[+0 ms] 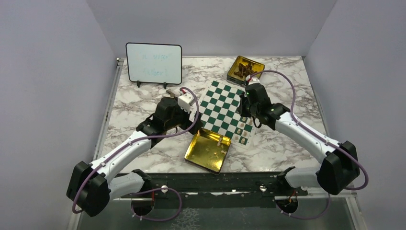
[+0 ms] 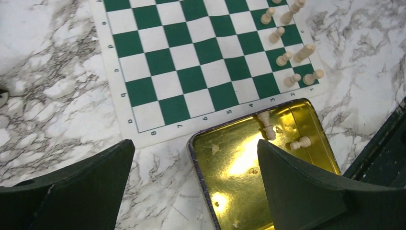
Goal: Set up the chess pieces on the board
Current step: Place the chess piece on the chessboard.
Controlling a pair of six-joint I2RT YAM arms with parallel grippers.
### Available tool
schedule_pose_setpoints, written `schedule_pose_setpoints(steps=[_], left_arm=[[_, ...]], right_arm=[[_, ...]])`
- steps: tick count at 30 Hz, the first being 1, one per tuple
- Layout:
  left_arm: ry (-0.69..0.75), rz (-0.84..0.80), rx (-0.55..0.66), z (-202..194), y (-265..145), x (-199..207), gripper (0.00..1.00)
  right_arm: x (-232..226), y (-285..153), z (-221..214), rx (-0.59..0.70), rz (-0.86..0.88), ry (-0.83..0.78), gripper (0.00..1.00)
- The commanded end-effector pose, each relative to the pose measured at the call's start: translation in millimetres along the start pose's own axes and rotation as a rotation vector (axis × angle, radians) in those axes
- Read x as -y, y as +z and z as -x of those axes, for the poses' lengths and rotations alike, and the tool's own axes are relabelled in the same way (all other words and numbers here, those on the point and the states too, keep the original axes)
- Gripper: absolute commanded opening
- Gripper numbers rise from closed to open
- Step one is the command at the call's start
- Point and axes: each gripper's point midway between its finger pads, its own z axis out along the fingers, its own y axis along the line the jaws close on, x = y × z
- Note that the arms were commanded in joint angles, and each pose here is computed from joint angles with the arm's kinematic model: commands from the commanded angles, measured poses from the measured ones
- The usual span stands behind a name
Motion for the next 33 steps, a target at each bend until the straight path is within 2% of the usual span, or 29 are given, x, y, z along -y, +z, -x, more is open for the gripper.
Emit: schedule_pose_setpoints(steps=[1,6,15,22,33], left_arm=[[-0.044,-0.003,0.027,12.4,-15.2,-4.8,0.99],[-0.023,0.002,0.051,7.7,-27.4,-3.3,0.99],[0.005,0.033,0.188,7.0,-49.0,-4.0,0.99],[-0.005,0.035,0.185,5.7,-50.4,-3.4,0.99],[0.022,0.004,0.181,4.1,-51.3,5.7,0.99]], right_arm=[[18.0,17.3,17.2,0.004,-0.055,0.01,0.08],[38.9,47.6,26.1,-0.016,-0.128,0.056,0.08],[70.2,94.4,18.0,-0.075,-0.251,0.112,0.09],[88.4,122.4,3.0,-0.115,-0.307,0.145,0.08],[106.7,137.5,-9.1,-0.134,-0.357,0.157,0.07]])
